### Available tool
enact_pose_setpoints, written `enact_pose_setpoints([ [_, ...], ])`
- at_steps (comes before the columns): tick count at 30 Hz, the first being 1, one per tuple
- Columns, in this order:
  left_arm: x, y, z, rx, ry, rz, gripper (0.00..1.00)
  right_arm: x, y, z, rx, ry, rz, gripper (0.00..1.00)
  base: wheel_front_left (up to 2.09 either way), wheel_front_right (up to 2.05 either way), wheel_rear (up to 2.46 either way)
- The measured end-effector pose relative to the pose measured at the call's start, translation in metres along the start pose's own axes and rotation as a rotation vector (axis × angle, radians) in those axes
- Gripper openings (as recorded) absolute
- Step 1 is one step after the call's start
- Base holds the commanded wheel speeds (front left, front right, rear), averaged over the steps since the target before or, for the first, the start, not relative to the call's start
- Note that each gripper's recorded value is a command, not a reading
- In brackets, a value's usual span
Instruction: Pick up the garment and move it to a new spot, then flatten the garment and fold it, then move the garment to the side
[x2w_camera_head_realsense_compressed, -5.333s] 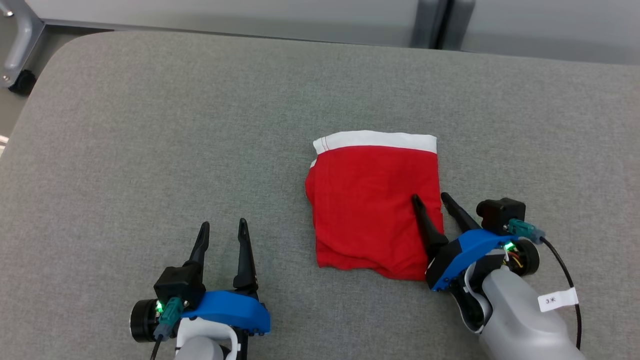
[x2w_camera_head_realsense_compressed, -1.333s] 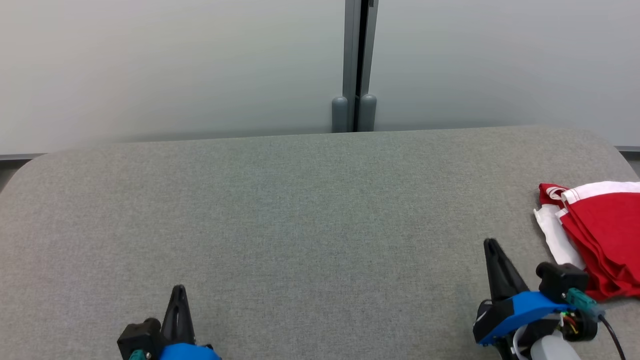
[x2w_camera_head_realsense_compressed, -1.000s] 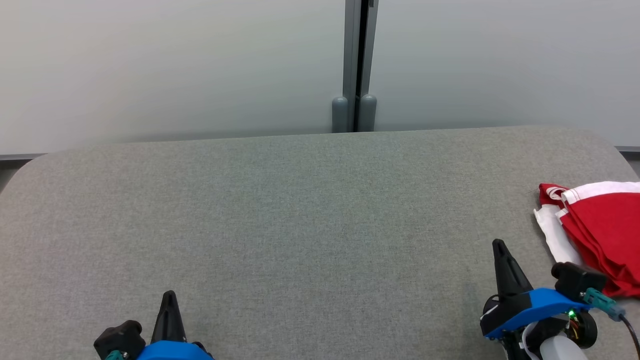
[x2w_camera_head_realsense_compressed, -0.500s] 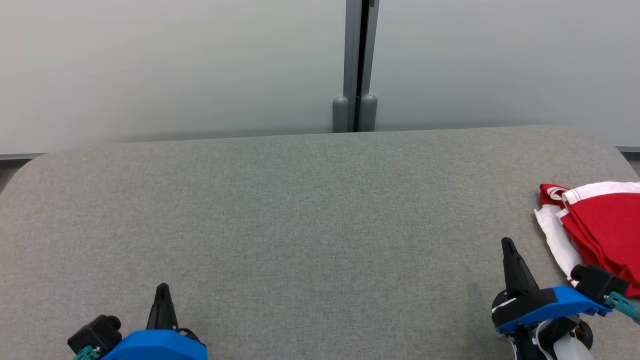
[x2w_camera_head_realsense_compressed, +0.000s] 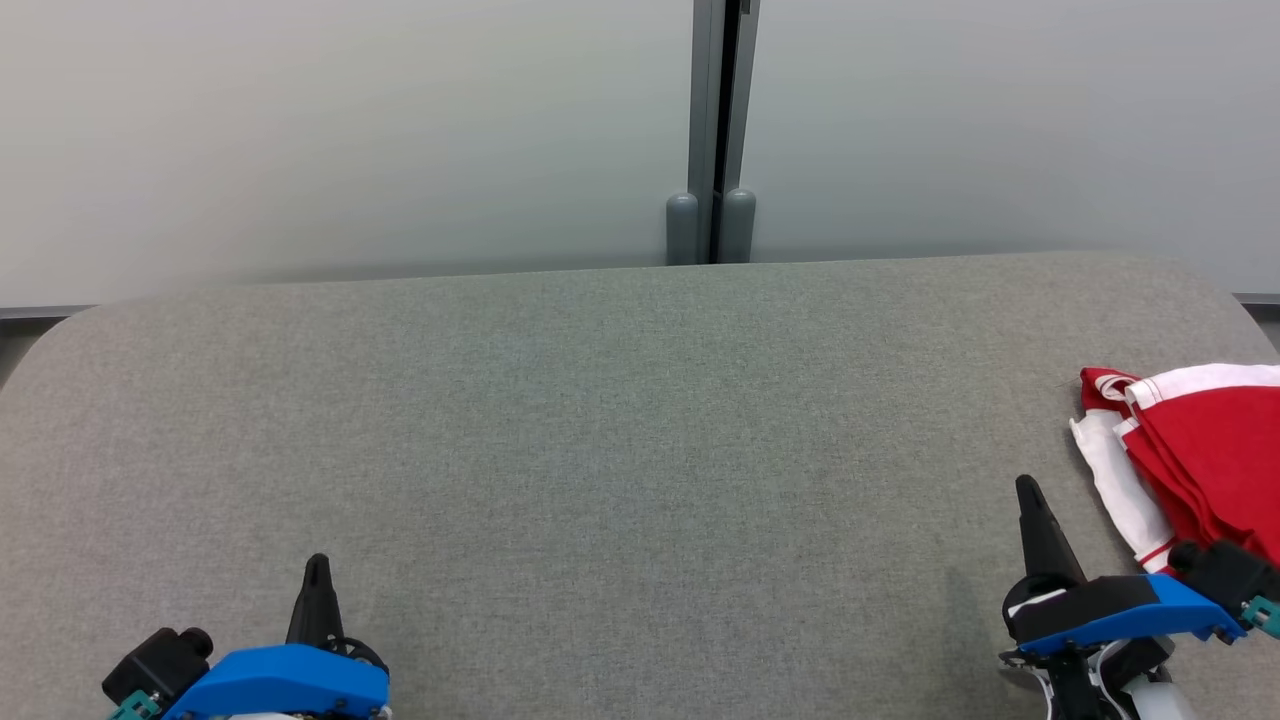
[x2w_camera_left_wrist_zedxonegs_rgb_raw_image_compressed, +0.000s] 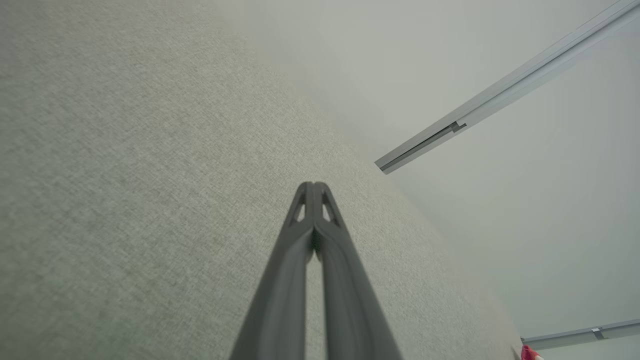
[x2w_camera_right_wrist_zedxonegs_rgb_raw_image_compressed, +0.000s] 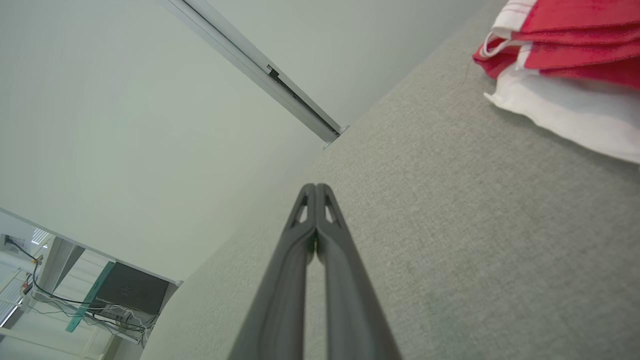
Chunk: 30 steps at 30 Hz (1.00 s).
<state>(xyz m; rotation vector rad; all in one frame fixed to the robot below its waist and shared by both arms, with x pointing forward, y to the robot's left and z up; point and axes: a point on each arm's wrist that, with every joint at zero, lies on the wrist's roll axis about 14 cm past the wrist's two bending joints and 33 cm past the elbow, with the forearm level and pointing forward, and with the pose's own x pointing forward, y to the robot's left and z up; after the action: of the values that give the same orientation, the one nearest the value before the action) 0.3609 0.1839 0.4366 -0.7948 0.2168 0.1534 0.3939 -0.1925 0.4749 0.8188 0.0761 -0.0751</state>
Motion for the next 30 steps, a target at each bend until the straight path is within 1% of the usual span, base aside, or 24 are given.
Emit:
enact_pose_setpoints([
  [18,0.004,-0.009,0.012,-0.229,-0.002,-0.042,0.0,-0.001,0.003,0.007,0.217,-0.004,0.006,0.0,0.0,0.0,0.0],
  [30,0.007,-0.015,0.022,-0.353,-0.011,-0.075,0.0,-0.002,0.005,0.01,0.337,-0.003,0.019,0.0,0.0,0.0,0.0],
])
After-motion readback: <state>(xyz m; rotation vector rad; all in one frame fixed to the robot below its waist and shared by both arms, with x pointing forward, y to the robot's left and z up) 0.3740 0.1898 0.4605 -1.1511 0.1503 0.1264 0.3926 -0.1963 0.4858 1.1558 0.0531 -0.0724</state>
